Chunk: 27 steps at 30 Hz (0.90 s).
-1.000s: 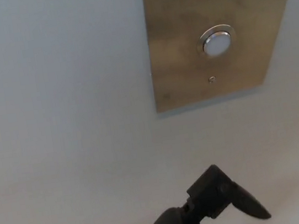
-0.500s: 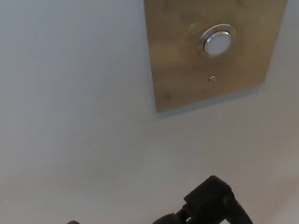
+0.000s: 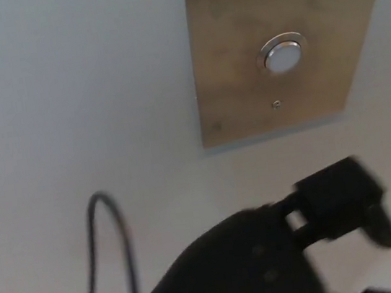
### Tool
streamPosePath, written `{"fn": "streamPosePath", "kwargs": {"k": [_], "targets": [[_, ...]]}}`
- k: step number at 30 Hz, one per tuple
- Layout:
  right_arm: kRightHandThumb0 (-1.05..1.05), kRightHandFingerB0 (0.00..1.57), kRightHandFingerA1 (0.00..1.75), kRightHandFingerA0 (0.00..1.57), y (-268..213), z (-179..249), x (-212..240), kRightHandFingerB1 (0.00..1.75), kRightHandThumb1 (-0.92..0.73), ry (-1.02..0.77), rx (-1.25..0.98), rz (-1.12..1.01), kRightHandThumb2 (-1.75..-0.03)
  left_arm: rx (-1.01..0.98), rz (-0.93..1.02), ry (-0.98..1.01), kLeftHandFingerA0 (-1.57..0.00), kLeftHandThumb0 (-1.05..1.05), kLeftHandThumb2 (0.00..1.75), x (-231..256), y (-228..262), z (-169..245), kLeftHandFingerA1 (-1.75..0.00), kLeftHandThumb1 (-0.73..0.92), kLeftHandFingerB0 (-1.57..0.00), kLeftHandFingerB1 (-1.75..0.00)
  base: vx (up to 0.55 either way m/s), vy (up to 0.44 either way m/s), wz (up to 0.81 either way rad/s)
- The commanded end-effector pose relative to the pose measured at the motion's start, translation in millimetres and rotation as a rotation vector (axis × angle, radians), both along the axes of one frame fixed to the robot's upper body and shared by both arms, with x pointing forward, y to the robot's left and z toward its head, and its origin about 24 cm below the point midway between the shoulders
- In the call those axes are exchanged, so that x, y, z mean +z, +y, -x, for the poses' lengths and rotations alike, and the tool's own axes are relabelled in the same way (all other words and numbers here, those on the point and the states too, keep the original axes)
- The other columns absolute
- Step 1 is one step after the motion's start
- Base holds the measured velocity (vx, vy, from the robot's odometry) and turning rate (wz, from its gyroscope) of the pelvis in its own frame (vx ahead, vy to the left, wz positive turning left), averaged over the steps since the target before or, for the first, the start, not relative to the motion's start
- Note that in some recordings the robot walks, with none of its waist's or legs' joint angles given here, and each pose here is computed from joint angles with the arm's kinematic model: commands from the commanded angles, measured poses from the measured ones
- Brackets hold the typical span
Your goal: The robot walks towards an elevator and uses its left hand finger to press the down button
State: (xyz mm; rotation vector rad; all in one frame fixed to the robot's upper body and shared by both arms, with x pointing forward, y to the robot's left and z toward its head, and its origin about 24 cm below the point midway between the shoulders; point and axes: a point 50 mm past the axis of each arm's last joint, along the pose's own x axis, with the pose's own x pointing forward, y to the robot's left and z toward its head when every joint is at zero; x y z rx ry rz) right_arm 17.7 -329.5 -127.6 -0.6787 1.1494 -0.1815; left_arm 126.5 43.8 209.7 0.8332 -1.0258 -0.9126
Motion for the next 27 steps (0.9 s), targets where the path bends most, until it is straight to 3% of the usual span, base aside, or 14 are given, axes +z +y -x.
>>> {"fn": "streamPosePath", "kwargs": {"k": [1,6,7,8,12,13,16,17,20,21,22,23,26,27], "targets": [[-0.37,0.53,0.44,0.62,-2.2,0.6,1.4,0.37,-0.57,0.009,0.029,0.01,-0.58,0.013,-0.071,0.013,-0.95,-0.3,0.93,-2.0,-13.9,-10.4,-1.53,0.5,-0.95,-1.13,0.0,0.0,0.0],[-0.36,0.53,0.44,0.6,-0.8,0.4,1.4,0.37,-0.57,-0.003,0.035,0.002,-0.57,0.037,-0.095,-0.029,-0.94,-0.22,0.88,-6.8,-13.6,-13.8,-1.57,0.41,-0.94,-0.97,0.0,0.0,0.0],[-0.36,0.55,0.45,0.58,-0.8,0.8,1.7,0.38,-0.56,-0.009,0.031,0.003,-0.57,0.048,-0.098,-0.037,-0.96,-0.24,0.88,-7.3,-12.6,-15.8,-1.45,0.42,-0.95,-0.84,0.0,0.0,0.0],[-0.36,0.55,0.45,0.58,-0.9,0.8,1.7,0.38,-0.56,-0.011,0.03,0.003,-0.57,0.052,-0.098,-0.039,-0.96,-0.24,0.88,-7.5,-12.3,-16.4,-1.45,0.42,-0.95,-0.84,0.0,0.0,0.0],[-0.37,0.54,0.44,0.58,-1.2,0.4,1.9,0.37,-0.57,-0.013,0.027,0.0,-0.57,0.071,-0.095,-0.06,-0.98,-0.18,1.03,-9.3,-9.5,-19.6,-1.42,0.39,-0.96,-0.96,0.0,0.0,0.0],[-0.38,0.53,0.43,0.58,-1.1,0.0,1.9,0.37,-0.57,-0.011,0.032,0.0,-0.57,0.077,-0.096,-0.064,-0.98,-0.15,1.08,-10.4,-8.0,-21.0,-1.53,0.38,-0.92,-1.36,0.0,0.0,0.0],[-0.38,0.52,0.44,0.58,-0.5,-1.0,1.8,0.37,-0.58,-0.011,0.042,-0.001,-0.57,0.089,-0.093,-0.077,-0.98,-0.14,1.08,-12.2,-4.9,-24.1,-1.5,0.39,-0.94,-1.36,0.0,0.0,0.0],[-0.37,0.51,0.43,0.59,0.0,-1.0,1.4,0.37,-0.58,-0.007,0.048,0.0,-0.57,0.104,-0.097,-0.098,-0.94,-0.14,0.97,-11.7,-3.2,-27.7,-1.39,0.4,-0.93,-1.13,0.0,0.0,0.0],[-0.38,0.52,0.43,0.58,0.2,-0.4,0.9,0.37,-0.58,0.005,0.055,0.005,-0.57,0.145,-0.1,-0.173,-0.99,-0.14,1.05,-6.6,2.1,-39.4,-1.46,0.38,-0.92,-1.31,0.0,0.0,0.0],[-0.38,0.52,0.43,0.58,-0.2,0.0,1.1,0.37,-0.58,0.007,0.056,0.008,-0.57,0.159,-0.105,-0.184,-0.93,-0.15,0.96,-5.3,4.0,-42.4,-1.18,0.43,-0.9,-1.01,0.0,0.0,0.0],[-0.38,0.52,0.43,0.58,-0.3,0.0,1.1,0.37,-0.58,0.008,0.057,0.009,-0.57,0.162,-0.106,-0.186,-0.93,-0.15,0.96,-5.0,4.5,-43.2,-1.18,0.43,-0.9,-1.01,0.0,0.0,0.0],[-0.38,0.53,0.43,0.6,-0.8,0.6,1.2,0.37,-0.57,0.008,0.049,0.009,-0.57,0.175,-0.103,-0.203,-0.89,-0.12,0.94,-2.3,6.7,-47.1,-1.64,0.42,-0.85,-1.52,0.0,0.0,0.0],[-0.38,0.53,0.43,0.6,-1.4,1.4,1.4,0.37,-0.57,0.007,0.037,0.008,-0.57,0.19,-0.097,-0.228,-0.89,-0.12,0.94,1.8,9.8,-52.8,-1.64,0.42,-0.85,-1.52,0.0,0.0,0.0],[-0.38,0.54,0.43,0.6,-2.1,1.9,1.5,0.37,-0.58,0.015,0.042,0.011,-0.57,0.2,-0.088,-0.234,-0.95,-0.06,0.99,5.4,11.0,-54.1,-1.59,0.42,-0.8,-1.68,0.0,0.0,0.0]]}}
